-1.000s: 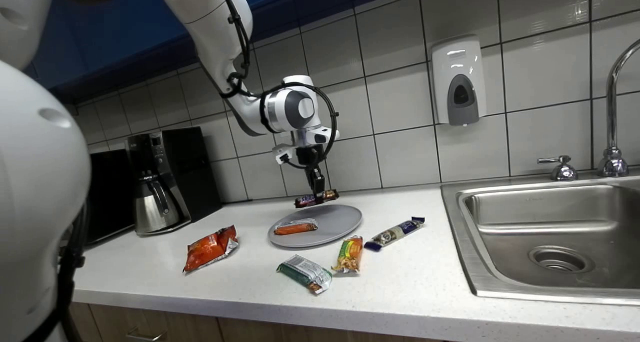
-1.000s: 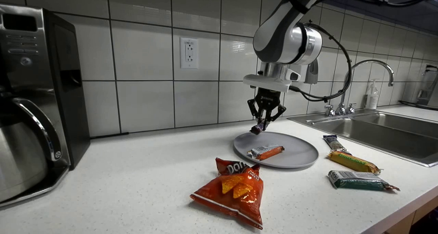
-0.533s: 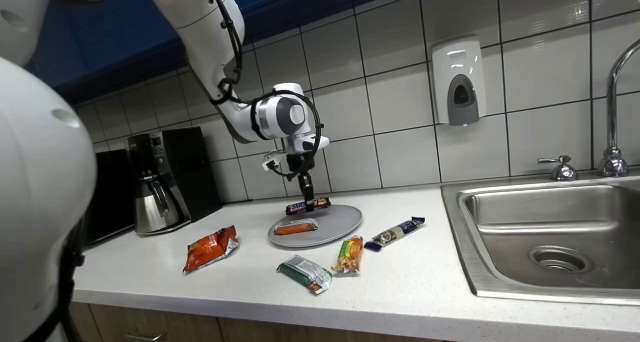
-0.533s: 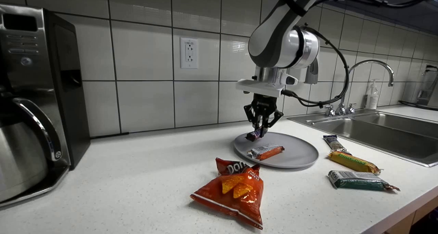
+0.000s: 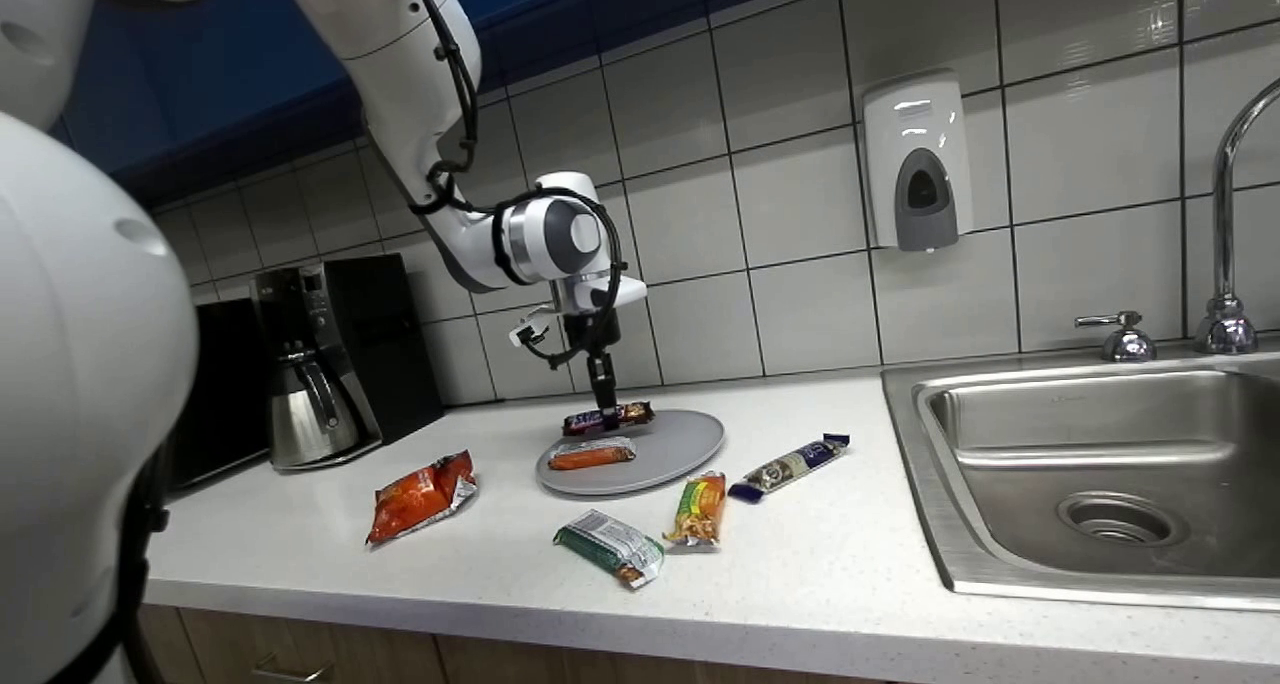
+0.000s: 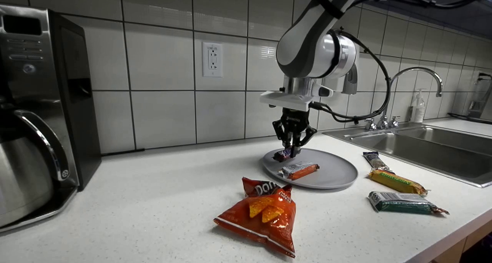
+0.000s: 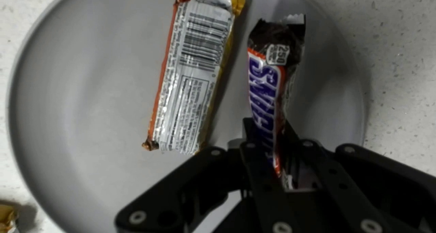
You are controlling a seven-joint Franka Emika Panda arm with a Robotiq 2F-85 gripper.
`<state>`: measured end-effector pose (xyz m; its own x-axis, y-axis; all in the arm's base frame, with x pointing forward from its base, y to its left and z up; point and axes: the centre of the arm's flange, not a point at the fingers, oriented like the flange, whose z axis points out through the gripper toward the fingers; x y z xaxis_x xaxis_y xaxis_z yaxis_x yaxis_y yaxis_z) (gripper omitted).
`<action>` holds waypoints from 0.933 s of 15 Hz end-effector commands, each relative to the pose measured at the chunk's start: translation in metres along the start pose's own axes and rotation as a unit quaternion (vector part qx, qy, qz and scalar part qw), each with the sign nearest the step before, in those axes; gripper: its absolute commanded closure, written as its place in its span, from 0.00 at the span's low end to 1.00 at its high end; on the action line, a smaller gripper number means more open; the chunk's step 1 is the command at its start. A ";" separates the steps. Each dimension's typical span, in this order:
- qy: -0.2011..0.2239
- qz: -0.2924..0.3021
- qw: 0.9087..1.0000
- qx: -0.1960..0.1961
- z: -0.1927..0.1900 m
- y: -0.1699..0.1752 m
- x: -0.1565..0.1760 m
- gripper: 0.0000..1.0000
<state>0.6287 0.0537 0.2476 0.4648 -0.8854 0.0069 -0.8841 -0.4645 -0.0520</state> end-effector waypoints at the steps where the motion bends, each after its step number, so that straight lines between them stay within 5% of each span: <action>1: 0.000 0.009 1.000 -0.014 -0.014 0.008 -0.011 0.56; 8: -0.002 -0.006 1.000 -0.011 -0.026 0.018 -0.011 0.04; 14: -0.002 -0.030 1.000 -0.001 -0.046 0.048 0.000 0.00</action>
<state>0.6098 0.0486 0.2705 0.4833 -0.8754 0.0104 -0.8743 -0.4832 -0.0453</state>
